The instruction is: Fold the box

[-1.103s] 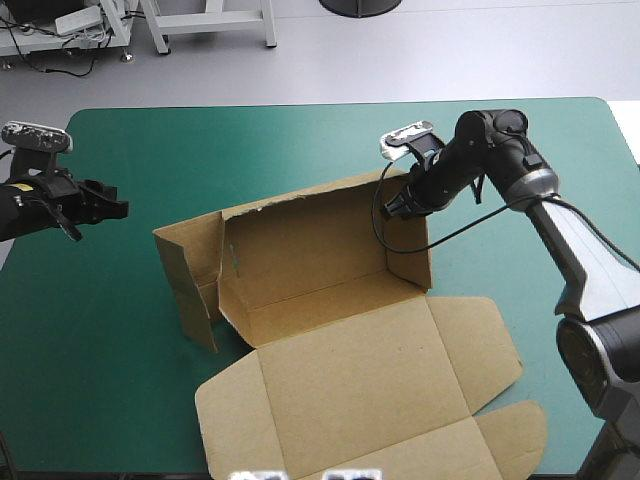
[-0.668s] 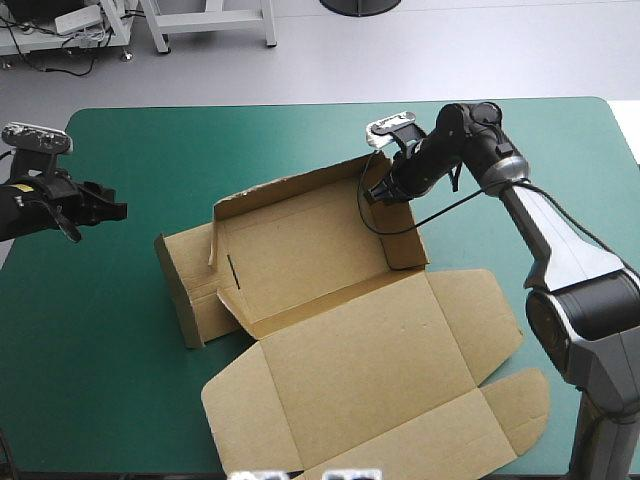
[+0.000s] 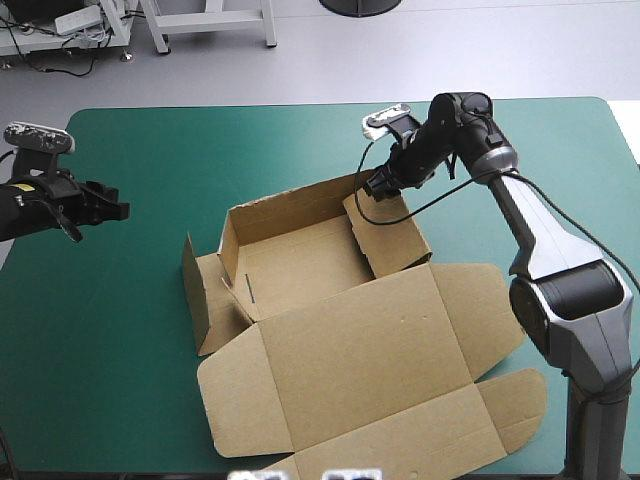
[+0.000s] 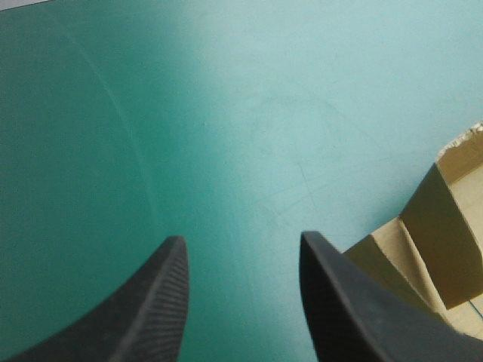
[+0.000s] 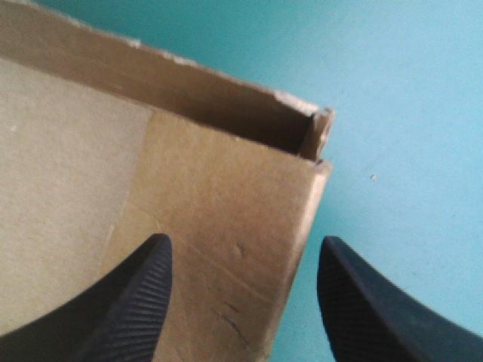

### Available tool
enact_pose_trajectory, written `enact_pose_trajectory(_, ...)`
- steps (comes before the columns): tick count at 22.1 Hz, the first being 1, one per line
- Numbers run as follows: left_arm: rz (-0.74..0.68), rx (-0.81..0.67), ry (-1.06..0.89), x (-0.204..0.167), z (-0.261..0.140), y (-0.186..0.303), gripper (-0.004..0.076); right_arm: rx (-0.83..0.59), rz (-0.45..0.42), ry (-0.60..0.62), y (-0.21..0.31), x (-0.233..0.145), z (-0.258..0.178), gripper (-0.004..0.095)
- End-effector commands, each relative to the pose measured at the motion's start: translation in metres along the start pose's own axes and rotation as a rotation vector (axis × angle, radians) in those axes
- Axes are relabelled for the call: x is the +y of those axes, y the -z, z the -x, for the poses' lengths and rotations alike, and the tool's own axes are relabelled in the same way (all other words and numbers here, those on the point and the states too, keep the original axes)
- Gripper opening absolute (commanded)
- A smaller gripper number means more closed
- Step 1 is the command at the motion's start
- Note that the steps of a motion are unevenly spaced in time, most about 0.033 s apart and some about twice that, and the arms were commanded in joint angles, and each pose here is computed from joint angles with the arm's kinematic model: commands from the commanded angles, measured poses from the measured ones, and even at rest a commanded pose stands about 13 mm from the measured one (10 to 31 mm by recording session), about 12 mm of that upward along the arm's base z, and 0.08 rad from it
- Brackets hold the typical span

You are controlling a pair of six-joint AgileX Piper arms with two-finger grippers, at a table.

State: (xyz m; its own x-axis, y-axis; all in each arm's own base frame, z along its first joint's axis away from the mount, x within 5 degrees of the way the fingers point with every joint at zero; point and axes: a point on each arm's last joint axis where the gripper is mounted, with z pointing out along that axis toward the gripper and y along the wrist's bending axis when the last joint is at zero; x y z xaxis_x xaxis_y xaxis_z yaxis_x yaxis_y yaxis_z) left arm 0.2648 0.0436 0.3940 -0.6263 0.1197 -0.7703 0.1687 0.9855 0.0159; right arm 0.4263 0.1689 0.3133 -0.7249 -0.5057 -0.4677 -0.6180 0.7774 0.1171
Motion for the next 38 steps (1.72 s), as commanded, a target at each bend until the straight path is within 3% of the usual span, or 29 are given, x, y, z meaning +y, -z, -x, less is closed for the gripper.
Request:
enact_pose_trajectory(1, 0.014, -0.101, 0.008, -0.003, 0.012, 0.015, 0.0332, -0.129, -0.023, 0.006, 0.059, 0.013, 0.009, 0.0581)
enact_pose_trajectory(4, 0.012, -0.1, 0.01, -0.003, 0.012, 0.015, 0.0332, -0.112, -0.024, -0.008, 0.064, 0.016, 0.002, 0.058)
enact_pose_trajectory(12, 0.001, -0.104, 0.018, -0.004, 0.013, 0.015, 0.0332, 0.096, -0.008, -0.04, 0.027, 0.014, -0.041, 0.058)
enact_pose_trajectory(21, -0.018, -0.113, 0.022, -0.005, 0.013, 0.015, 0.0332, 0.202, 0.005, -0.033, -0.015, 0.019, -0.046, 0.0567)
enact_pose_trajectory(24, -0.024, -0.116, 0.028, -0.006, 0.014, 0.015, 0.0332, 0.232, 0.0, 0.007, -0.026, 0.032, -0.045, 0.0423)
enact_pose_trajectory(27, -0.026, -0.113, 0.028, -0.006, 0.013, 0.015, 0.0332, 0.249, -0.054, 0.036, -0.029, 0.035, -0.043, -0.0003)
enact_pose_trajectory(33, -0.036, -0.126, 0.043, -0.007, 0.015, 0.015, 0.0332, 0.069, -0.042, -0.023, 0.018, 0.027, -0.019, -0.0025)
enact_pose_trajectory(38, -0.06, -0.152, 0.066, -0.01, 0.017, 0.02, 0.0332, -0.126, -0.134, -0.051, 0.113, 0.013, -0.027, -0.0025)
